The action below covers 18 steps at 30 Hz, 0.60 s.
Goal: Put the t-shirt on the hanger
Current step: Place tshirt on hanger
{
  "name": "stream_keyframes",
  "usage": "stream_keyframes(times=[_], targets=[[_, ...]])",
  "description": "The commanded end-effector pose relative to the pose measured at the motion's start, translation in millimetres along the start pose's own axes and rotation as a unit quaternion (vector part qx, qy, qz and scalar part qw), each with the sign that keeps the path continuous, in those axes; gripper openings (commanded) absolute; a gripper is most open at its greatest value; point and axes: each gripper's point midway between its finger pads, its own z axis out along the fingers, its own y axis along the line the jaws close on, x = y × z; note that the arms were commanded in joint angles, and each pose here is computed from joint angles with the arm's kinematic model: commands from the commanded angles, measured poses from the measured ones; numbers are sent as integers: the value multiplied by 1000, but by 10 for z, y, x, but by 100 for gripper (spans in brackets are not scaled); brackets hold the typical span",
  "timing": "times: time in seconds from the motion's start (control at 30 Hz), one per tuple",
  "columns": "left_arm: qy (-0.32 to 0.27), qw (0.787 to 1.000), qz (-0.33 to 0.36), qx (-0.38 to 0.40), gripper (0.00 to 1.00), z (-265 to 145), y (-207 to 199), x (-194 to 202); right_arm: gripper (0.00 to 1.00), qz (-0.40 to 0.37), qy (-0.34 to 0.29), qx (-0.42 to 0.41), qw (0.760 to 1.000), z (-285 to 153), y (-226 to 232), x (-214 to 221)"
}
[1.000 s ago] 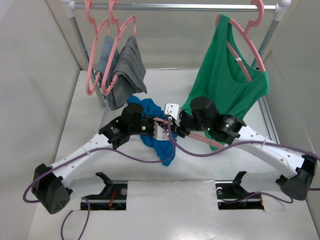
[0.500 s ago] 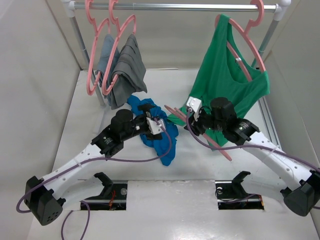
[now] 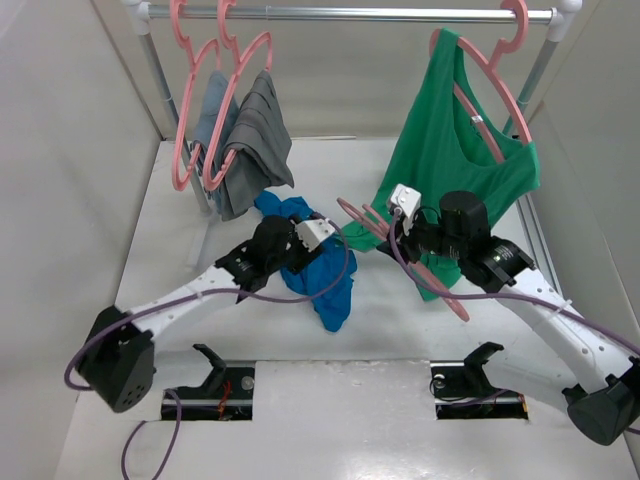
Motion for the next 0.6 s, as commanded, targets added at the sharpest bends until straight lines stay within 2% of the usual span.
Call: stream_keyframes(times=[0.0,0.1,0.37,0.57], targets=[[26,998,-30,-46,50,117,279,-13,0,-23,-69,-5,997,-125,4,-447],[44,997,-36,-50,42,276,432,36,0,-32,-80,-8,996,-138,8,-521],[87,995,-43,-28,43,328,388,312,0,-56,-86,3,995,-194,-57,-668],[82,996,-23,28,43,432,196,345,0,-57,-82,-9,995,-130,-58,-696]])
